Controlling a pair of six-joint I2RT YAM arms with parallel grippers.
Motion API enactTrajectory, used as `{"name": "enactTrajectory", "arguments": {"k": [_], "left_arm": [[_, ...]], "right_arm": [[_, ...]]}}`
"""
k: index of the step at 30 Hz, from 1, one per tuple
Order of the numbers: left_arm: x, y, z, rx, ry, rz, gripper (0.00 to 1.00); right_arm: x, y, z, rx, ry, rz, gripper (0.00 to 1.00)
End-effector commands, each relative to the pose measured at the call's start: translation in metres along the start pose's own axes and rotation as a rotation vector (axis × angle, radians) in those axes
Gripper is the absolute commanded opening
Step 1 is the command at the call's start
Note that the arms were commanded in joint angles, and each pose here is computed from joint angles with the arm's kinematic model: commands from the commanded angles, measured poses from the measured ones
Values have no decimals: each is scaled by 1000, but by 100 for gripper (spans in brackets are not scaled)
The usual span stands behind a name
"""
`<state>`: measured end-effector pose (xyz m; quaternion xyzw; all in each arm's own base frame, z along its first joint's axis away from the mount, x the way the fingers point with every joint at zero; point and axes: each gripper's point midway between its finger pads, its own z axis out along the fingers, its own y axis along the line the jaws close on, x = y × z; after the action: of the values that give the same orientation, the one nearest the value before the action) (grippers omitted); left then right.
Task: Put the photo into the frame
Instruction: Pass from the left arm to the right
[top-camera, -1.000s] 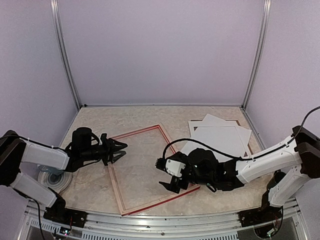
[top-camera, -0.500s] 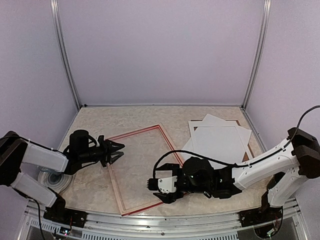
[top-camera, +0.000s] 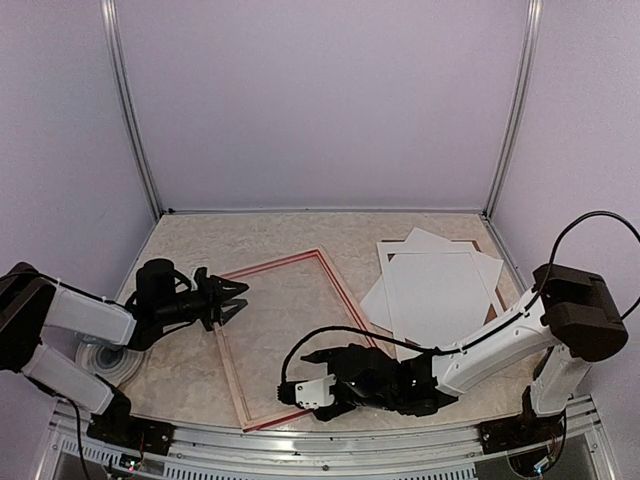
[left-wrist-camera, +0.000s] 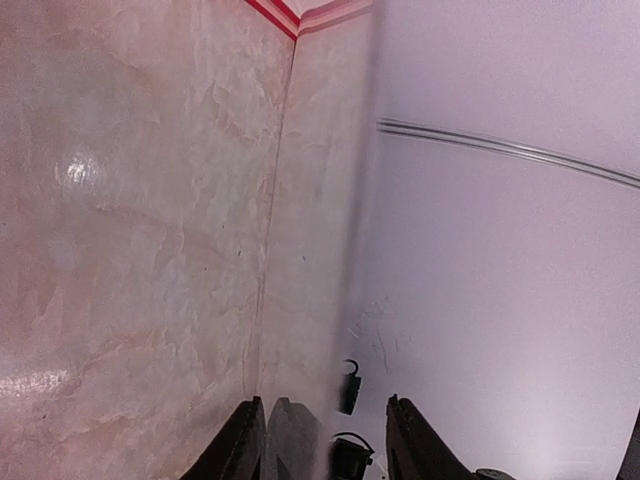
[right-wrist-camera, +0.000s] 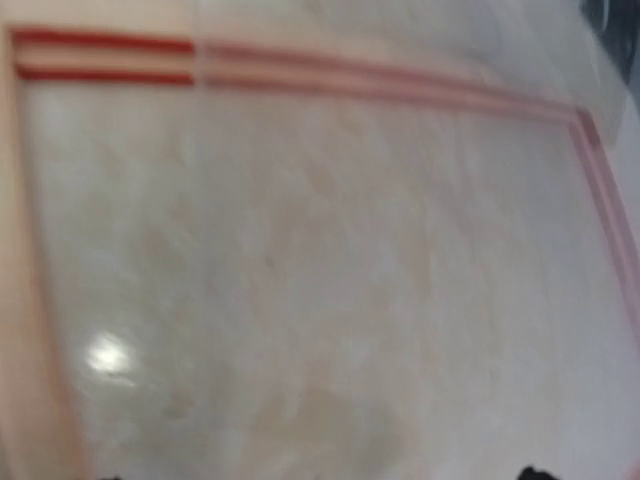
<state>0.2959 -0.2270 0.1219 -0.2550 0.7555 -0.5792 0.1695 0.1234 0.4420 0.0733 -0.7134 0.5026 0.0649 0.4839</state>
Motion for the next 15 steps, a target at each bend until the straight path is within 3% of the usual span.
{"name": "enactTrajectory", "arguments": {"k": [1, 4, 7, 15], "left_arm": [[2, -3, -2, 31, 4, 11, 41], [3, -1, -3, 31, 3, 7, 41], [3, 2, -6, 27, -2, 1, 43], [0, 8, -13, 22, -30, -31, 52]], "right_arm": [[3, -26, 4, 182, 78, -22, 81], [2, -37, 3, 246, 97, -20, 68], [3, -45, 3, 292, 124, -32, 62], [5, -42, 5, 329, 165, -94, 27]]}}
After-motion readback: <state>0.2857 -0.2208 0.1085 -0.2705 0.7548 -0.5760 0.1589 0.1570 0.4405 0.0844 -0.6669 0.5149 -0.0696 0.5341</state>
